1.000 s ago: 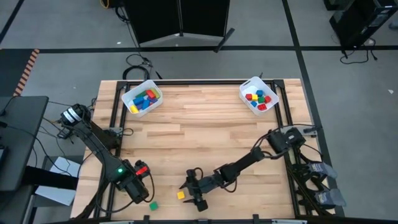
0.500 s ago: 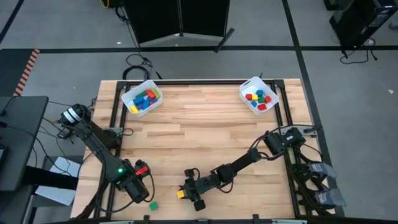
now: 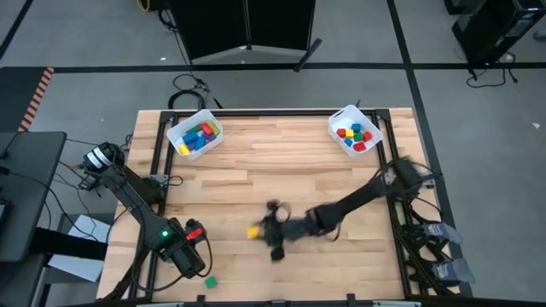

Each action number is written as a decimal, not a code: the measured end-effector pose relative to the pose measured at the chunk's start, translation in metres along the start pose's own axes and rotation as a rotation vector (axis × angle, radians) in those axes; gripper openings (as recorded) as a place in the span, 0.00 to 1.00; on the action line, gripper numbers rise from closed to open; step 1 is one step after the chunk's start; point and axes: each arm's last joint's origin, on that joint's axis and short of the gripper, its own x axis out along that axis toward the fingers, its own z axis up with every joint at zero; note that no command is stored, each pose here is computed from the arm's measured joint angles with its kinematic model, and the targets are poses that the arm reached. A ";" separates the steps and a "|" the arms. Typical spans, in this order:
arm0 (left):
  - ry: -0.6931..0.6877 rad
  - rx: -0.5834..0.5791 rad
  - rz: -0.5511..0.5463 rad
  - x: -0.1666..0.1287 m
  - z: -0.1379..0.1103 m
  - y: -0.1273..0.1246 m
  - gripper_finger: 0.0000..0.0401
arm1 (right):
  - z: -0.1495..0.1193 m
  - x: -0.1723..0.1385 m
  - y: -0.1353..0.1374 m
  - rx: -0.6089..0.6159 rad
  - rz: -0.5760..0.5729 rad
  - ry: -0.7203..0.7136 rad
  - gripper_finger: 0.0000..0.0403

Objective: Sort blocks by size
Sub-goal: Put the small yellow block into the right white bin

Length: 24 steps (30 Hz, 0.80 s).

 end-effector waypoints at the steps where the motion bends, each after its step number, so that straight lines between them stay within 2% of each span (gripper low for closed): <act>1: 0.000 0.000 -0.001 0.000 0.000 0.000 0.70 | 0.000 -0.011 -0.014 0.006 -0.051 0.001 0.35; 6: -0.006 0.000 -0.003 0.000 0.000 0.000 0.70 | -0.019 -0.081 -0.090 0.119 -0.359 0.005 0.35; 11: -0.016 0.000 -0.004 0.000 0.000 0.000 0.70 | -0.066 -0.150 -0.153 0.290 -0.799 0.071 0.35; 13: -0.017 0.000 -0.004 0.000 0.001 -0.001 0.70 | -0.082 -0.172 -0.172 0.355 -0.933 0.093 0.35; 19: -0.018 0.001 -0.022 0.000 0.001 -0.002 0.70 | -0.114 -0.206 -0.215 0.494 -1.145 0.214 0.35; 21: -0.008 0.002 -0.044 0.000 0.000 -0.004 0.70 | -0.123 -0.211 -0.226 0.546 -1.158 0.245 0.37; 24: 0.056 0.005 -0.067 0.000 -0.001 -0.006 0.70 | -0.134 -0.213 -0.239 0.623 -1.104 0.259 0.47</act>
